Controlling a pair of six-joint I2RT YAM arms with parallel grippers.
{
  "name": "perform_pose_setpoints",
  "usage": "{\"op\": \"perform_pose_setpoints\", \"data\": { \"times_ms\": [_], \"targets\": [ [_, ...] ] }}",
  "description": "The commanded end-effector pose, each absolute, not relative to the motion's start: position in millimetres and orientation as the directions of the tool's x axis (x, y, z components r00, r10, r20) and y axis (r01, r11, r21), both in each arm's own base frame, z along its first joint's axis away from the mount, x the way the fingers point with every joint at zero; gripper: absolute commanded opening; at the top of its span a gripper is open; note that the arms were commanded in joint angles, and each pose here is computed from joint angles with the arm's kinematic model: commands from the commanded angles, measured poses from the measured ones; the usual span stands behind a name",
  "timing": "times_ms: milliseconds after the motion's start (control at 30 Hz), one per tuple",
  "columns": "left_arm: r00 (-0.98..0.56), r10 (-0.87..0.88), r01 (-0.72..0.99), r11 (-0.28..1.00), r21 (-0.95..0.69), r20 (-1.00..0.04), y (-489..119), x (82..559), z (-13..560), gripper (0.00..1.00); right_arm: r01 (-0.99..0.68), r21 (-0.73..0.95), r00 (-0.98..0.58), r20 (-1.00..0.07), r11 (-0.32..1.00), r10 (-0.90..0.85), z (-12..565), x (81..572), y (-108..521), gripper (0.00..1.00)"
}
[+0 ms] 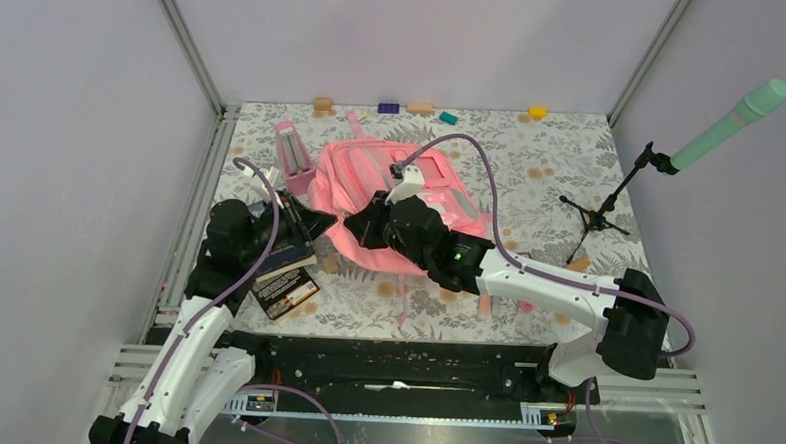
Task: Pack the student bag
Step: Unzip the student bag at the center of the board.
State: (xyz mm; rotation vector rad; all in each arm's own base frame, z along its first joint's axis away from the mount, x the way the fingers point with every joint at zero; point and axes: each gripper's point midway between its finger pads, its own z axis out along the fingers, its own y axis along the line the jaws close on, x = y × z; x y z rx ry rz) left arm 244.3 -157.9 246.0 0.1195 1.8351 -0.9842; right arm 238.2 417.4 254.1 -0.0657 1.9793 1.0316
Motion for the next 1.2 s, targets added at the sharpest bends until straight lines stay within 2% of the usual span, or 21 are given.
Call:
{"op": "perform_pose_setpoints", "data": {
  "times_ms": [0, 67, 167, 200, 267, 367, 500, 700, 800, 1000, 1167],
  "targets": [
    [-0.443, -0.294, 0.572, 0.635, -0.519, -0.847, -169.8, 240.8, 258.3, 0.01, -0.432, 0.659, -0.567, -0.729, 0.616, 0.383, 293.7, 254.5, 412.3, 0.00],
    [-0.436, -0.282, 0.561, 0.658, -0.503, -0.855, -166.5, 242.1, 259.3, 0.18, -0.430, 0.656, -0.573, -0.729, 0.620, 0.374, 288.1, 256.2, 404.5, 0.00],
    [-0.412, -0.285, 0.505, 0.719, -0.478, -0.865, -153.7, 246.3, 265.9, 0.60, -0.452, 0.629, -0.568, -0.750, 0.632, 0.341, 280.5, 252.1, 393.3, 0.00],
    [-0.405, -0.289, 0.487, 0.734, -0.473, -0.867, -149.7, 246.4, 269.0, 0.69, -0.463, 0.619, -0.566, -0.757, 0.635, 0.326, 278.2, 249.5, 390.4, 0.00],
    [-0.390, -0.298, 0.458, 0.758, -0.464, -0.872, -142.5, 244.5, 277.2, 0.80, -0.473, 0.603, -0.567, -0.767, 0.642, 0.301, 270.5, 245.1, 384.6, 0.00],
    [-0.367, -0.307, 0.408, 0.795, -0.449, -0.878, -130.6, 242.3, 288.7, 0.89, -0.467, 0.593, -0.576, -0.767, 0.656, 0.283, 257.3, 241.3, 376.2, 0.00],
    [-0.371, -0.326, 0.311, 0.839, -0.447, -0.869, -115.6, 247.1, 298.2, 0.94, -0.460, 0.600, -0.606, -0.751, 0.655, 0.263, 238.2, 234.6, 373.6, 0.00],
    [-0.467, -0.354, 0.203, 0.849, -0.488, -0.810, -118.8, 283.9, 274.6, 0.94, -0.461, 0.621, -0.647, -0.724, 0.634, 0.239, 214.5, 221.7, 371.0, 0.00],
    [-0.524, -0.370, 0.194, 0.825, -0.530, -0.767, -130.4, 300.3, 258.7, 0.88, -0.461, 0.611, -0.657, -0.722, 0.644, 0.216, 199.7, 216.2, 364.7, 0.00],
    [-0.598, -0.368, 0.135, 0.829, -0.543, -0.712, -136.0, 325.5, 226.0, 0.67, -0.451, 0.587, -0.658, -0.728, 0.672, 0.193, 181.1, 209.7, 348.0, 0.00],
    [-0.645, -0.342, 0.093, 0.852, -0.515, -0.684, -132.4, 339.9, 200.5, 0.60, -0.455, 0.581, -0.656, -0.731, 0.675, 0.187, 178.9, 206.7, 342.4, 0.00]
  ]
}}
